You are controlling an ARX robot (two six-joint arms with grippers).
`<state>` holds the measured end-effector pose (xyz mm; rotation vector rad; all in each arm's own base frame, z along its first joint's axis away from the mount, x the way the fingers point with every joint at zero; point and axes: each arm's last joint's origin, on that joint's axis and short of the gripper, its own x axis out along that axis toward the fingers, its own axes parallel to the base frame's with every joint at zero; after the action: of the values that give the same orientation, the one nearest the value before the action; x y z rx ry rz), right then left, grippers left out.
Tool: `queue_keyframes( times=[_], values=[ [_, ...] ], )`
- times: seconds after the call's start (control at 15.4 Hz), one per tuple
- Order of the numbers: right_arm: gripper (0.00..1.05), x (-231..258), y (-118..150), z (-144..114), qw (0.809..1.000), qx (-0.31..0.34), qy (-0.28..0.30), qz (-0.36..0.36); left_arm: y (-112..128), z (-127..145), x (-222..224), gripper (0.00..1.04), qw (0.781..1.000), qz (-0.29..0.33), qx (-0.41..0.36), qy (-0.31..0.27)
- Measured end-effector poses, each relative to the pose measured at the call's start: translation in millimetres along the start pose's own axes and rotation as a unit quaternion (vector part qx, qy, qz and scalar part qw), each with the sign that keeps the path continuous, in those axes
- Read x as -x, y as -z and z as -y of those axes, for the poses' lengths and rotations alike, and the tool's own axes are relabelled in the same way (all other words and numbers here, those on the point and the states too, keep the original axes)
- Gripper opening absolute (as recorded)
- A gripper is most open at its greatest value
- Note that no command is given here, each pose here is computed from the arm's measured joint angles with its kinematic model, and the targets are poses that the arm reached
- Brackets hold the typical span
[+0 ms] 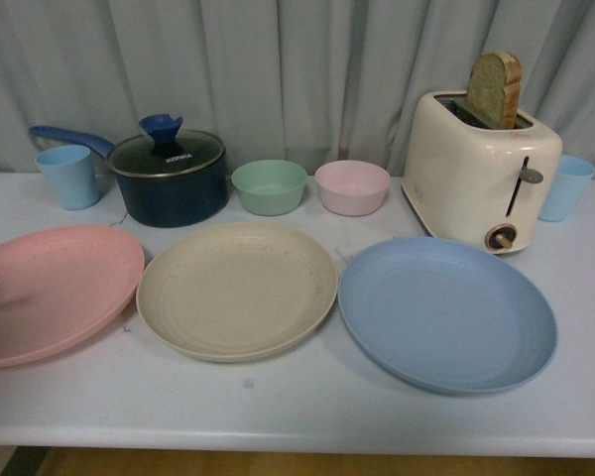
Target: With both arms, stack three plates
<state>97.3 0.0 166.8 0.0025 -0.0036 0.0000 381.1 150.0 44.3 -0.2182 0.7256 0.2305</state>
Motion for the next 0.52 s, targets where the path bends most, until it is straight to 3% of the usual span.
queue_keyframes(
  times=[0.13, 0.39, 0.52],
  values=[
    [0.98, 0.0, 0.0, 0.0, 1.000, 0.000, 0.000, 0.000, -7.8, -3.9, 6.4, 0.03, 1.000, 0.013, 0.007, 0.009],
    [0.98, 0.0, 0.0, 0.0, 1.000, 0.000, 0.000, 0.000, -23.0, -14.6, 33.5, 0.03, 1.000, 0.025, 0.005, -0.015],
    [0.98, 0.0, 0.0, 0.0, 1.000, 0.000, 0.000, 0.000, -45.4, -21.2, 63.5, 0.03, 0.998, 0.055, -0.011, -0.032]
  ],
)
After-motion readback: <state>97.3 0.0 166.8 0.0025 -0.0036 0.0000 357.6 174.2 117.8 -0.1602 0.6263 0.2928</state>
